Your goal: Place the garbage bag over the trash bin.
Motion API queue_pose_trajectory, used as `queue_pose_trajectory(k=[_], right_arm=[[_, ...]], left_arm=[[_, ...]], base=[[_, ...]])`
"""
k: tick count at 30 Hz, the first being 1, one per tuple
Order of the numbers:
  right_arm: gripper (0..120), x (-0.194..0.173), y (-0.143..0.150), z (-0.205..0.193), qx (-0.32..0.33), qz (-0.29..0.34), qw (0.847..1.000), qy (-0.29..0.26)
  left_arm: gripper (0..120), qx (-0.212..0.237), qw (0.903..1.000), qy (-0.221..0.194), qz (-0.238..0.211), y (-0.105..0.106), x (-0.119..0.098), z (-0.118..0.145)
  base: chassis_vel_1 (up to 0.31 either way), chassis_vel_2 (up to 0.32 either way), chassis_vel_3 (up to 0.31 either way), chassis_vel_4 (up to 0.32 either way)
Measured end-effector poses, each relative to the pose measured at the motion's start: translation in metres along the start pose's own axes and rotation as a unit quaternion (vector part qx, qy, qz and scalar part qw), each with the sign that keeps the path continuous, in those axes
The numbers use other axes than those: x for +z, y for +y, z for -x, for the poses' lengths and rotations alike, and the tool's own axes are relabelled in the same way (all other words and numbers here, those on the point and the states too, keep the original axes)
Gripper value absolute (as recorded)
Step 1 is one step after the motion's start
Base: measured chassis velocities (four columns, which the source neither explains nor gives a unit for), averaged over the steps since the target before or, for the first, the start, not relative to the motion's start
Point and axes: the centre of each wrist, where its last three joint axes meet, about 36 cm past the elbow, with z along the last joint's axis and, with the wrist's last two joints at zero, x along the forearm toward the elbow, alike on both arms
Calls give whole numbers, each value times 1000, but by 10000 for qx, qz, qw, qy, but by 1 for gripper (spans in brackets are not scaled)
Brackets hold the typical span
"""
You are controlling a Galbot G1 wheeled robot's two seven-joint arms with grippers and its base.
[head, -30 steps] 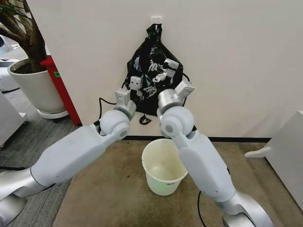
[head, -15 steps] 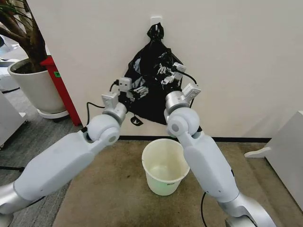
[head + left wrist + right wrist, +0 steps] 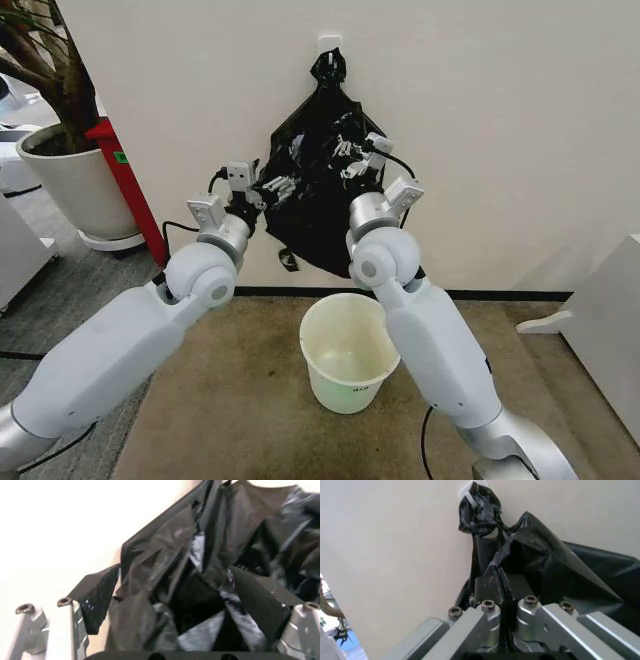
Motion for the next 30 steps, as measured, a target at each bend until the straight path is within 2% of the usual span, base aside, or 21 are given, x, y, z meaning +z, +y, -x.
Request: queue_pose_trajectory(k=[11, 19, 25, 30], right_arm=[[0, -13, 20, -14, -288, 103, 9995, -82], [0, -16, 33, -11, -469, 125, 9988, -93], [0, -17, 43, -15, -609, 173, 9980, -72], [0, -19, 45, -18, -684, 157, 9975, -67]], left_arm=[[84, -112, 9997, 191, 86, 1, 20, 9], [84, 49, 9994, 312, 164, -10, 27, 11], [84, 194, 9983, 448, 318, -21, 36, 22], [84, 276, 9971, 544, 459, -35, 42, 42]], base=[[0, 0, 0, 0], [0, 0, 0, 0], [0, 0, 0, 0], [0, 0, 0, 0]])
